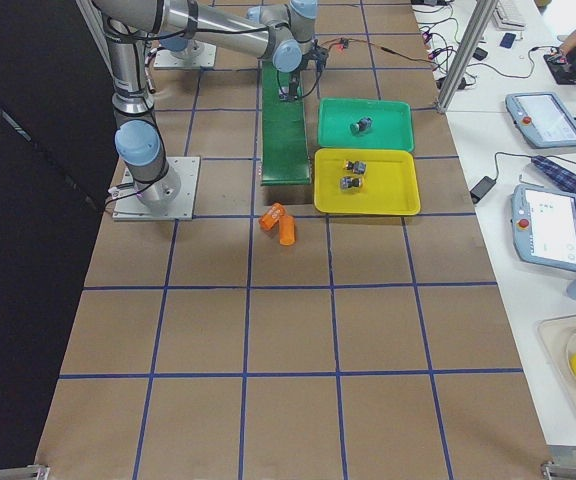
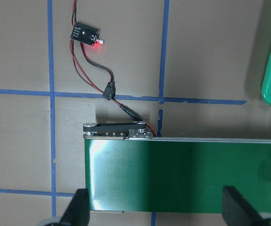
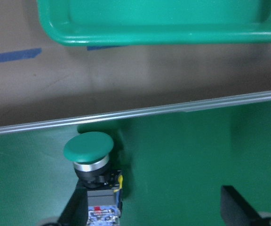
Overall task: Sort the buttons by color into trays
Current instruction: 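Carry the green button into the green tray and release it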
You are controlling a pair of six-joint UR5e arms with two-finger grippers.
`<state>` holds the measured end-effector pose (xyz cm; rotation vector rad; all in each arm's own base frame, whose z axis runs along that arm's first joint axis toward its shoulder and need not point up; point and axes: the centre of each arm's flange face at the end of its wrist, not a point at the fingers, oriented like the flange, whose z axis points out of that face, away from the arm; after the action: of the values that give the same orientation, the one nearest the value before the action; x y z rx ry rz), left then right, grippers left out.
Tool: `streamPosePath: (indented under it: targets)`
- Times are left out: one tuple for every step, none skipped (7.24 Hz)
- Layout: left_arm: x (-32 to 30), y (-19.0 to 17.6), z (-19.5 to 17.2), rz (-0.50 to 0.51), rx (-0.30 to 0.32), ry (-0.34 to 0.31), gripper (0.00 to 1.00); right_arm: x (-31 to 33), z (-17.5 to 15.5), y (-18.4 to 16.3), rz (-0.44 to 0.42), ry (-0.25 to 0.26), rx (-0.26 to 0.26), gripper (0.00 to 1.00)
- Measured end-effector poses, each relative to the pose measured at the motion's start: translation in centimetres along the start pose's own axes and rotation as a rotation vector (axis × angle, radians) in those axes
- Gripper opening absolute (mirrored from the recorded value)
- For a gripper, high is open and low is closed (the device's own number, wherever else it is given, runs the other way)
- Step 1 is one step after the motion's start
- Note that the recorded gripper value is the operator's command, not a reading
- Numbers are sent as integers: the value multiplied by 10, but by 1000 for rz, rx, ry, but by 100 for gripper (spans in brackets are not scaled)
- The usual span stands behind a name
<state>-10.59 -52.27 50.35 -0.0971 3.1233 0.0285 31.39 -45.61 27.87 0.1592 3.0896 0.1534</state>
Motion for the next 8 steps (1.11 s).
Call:
streamPosePath:
  targets:
    - [0, 0, 0, 0, 1, 0, 100, -11, 11, 6, 0, 7, -12, 100]
    - [0, 0, 0, 0, 2, 0, 100, -18, 18, 9, -3, 6, -25, 100]
    - [0, 0, -1, 1, 3, 0, 100, -21, 24, 10, -2, 0, -40, 88]
    - [0, 0, -1, 1, 5, 0, 100, -22, 27, 10, 0, 0, -48, 45]
    - [0, -1, -1, 2, 7, 1, 100, -22, 29, 10, 2, 6, -54, 1]
    - [0, -1, -1, 2, 8, 1, 100, -20, 30, 9, 7, 13, -55, 0]
    - [0, -1, -1, 2, 11, 1, 100, -20, 29, 8, 22, 16, -54, 0]
    - [0, -1, -1, 3, 12, 1, 100, -20, 27, 8, 44, 17, -50, 0]
